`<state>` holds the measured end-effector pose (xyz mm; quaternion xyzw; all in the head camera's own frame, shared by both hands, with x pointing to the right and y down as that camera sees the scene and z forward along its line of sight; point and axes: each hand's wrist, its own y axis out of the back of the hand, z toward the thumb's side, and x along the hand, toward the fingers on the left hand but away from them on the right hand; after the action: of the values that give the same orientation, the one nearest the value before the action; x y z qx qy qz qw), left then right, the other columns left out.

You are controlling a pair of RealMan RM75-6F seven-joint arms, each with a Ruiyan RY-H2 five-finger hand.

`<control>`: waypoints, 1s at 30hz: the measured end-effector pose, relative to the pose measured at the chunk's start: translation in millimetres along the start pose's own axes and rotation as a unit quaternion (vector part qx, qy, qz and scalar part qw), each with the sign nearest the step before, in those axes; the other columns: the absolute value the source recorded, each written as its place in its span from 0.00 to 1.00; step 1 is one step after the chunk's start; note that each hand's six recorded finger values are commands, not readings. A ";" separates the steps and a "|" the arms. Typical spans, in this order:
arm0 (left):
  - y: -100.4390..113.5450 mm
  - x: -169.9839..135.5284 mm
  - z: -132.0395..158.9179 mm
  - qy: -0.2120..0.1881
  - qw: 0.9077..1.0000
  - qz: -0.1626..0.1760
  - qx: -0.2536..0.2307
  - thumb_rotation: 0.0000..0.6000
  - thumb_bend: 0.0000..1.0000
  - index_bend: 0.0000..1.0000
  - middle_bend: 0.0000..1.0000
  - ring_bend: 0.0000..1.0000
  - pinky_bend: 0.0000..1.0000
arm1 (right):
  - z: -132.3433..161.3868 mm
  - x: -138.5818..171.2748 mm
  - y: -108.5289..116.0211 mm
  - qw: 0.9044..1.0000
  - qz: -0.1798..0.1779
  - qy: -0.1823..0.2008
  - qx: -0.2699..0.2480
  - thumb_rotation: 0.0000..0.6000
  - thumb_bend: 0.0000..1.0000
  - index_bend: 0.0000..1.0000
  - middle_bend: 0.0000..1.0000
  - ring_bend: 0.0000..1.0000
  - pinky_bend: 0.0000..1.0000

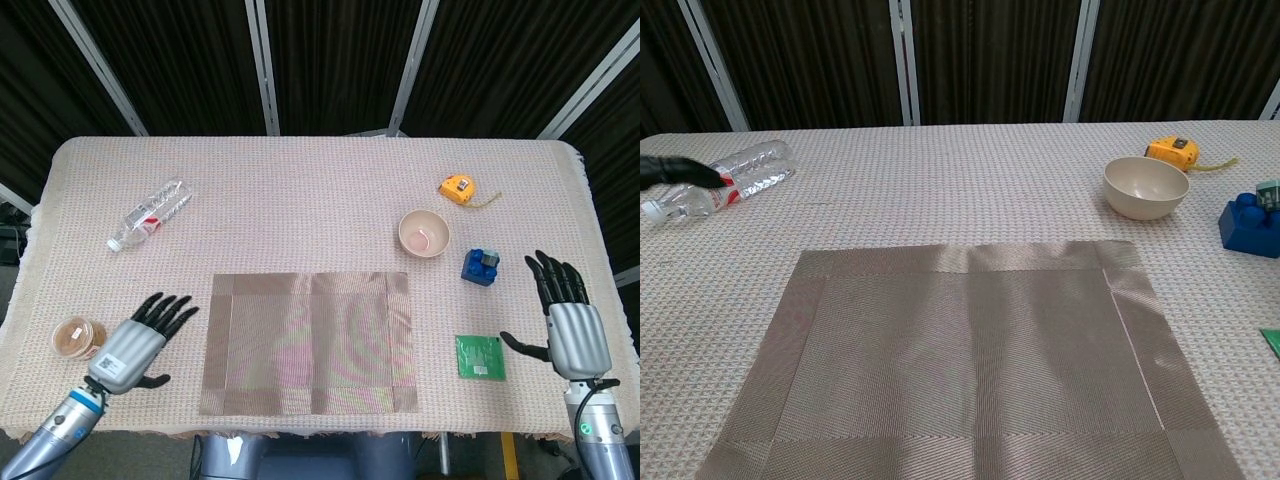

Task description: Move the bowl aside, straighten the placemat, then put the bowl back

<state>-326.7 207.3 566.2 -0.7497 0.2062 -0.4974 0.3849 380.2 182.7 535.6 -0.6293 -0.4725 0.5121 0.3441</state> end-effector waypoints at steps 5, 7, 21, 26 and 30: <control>27.7 -3.5 -29.2 0.059 0.997 0.055 -0.021 1.00 0.06 0.00 0.00 0.00 0.00 | -11.6 -8.9 -9.5 1.000 0.019 -0.018 0.009 1.00 0.00 0.00 0.00 0.00 0.00; 33.7 -4.6 -45.7 0.094 0.992 0.074 -0.029 1.00 0.06 0.00 0.00 0.00 0.00 | -14.9 -14.1 -14.3 0.999 0.029 -0.023 0.010 1.00 0.00 0.00 0.00 0.00 0.00; 38.9 -12.0 -115.6 0.244 0.957 0.157 -0.025 1.00 0.06 0.00 0.00 0.00 0.00 | 9.5 -104.3 -68.0 0.988 0.125 0.035 0.084 1.00 0.00 0.19 0.00 0.00 0.00; 38.3 -14.2 -124.2 0.253 0.954 0.158 -0.010 1.00 0.06 0.00 0.00 0.00 0.00 | 20.9 -140.8 -96.3 0.981 0.151 0.042 0.112 1.00 0.00 0.26 0.00 0.00 0.00; 38.3 -18.0 -136.5 0.269 0.949 0.166 0.015 1.00 0.06 0.00 0.00 0.00 0.00 | 26.4 -163.0 -113.7 0.979 0.161 0.036 0.121 1.00 0.03 0.28 0.00 0.00 0.00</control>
<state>-454.9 145.2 554.2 -0.5374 0.4163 -0.6122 0.4038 322.3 63.0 685.7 -0.6690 -0.2864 0.5913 0.3475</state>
